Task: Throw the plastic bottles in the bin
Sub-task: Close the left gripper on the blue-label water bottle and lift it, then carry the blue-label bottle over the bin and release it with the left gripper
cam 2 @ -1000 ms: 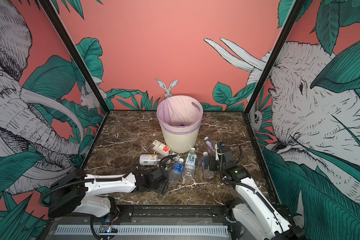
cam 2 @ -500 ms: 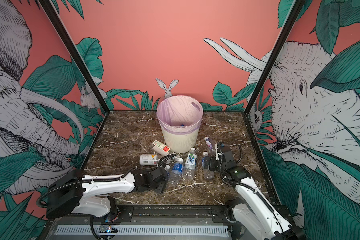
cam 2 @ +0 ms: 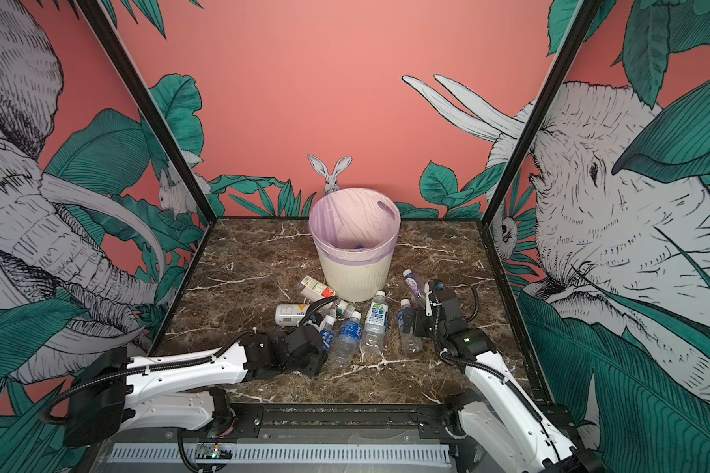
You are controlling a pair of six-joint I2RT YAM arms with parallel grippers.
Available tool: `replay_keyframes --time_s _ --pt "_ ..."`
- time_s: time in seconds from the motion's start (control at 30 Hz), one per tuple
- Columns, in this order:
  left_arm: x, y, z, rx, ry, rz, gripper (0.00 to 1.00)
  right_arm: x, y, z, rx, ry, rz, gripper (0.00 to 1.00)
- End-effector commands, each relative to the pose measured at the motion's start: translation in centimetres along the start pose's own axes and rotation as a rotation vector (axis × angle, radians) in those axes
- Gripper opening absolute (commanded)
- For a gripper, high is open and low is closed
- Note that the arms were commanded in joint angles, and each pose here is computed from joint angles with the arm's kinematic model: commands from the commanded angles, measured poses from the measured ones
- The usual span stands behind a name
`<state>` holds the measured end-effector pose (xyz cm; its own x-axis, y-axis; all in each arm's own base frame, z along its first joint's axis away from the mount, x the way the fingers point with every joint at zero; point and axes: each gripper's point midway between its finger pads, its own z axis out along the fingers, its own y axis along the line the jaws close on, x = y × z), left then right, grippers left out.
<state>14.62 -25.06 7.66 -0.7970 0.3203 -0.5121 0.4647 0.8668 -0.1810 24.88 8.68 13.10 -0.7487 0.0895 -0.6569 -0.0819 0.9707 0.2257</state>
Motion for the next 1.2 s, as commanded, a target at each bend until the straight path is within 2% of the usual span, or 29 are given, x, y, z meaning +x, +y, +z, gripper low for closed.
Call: replay_keyframes --time_s 0.0,0.4,0.87,1.17 --pt "-1.1 0.4 -1.1 -0.002 -0.066 0.009 0.56 -0.4 0.0 -0.1 -0.005 -0.017 0.003 0.99" --pt "-3.4 1.6 -4.9 0.014 -0.254 0.060 0.55 -0.8 0.0 -0.4 -0.004 -0.037 0.002 0.99" --pt "-4.6 3.7 -9.9 0.055 -0.488 0.062 0.56 -1.1 0.2 -0.4 -0.006 -0.041 0.003 0.99" --pt "-6.1 3.0 -13.2 0.120 -0.612 0.113 0.59 -1.5 0.5 0.1 -0.017 -0.036 0.002 0.99"
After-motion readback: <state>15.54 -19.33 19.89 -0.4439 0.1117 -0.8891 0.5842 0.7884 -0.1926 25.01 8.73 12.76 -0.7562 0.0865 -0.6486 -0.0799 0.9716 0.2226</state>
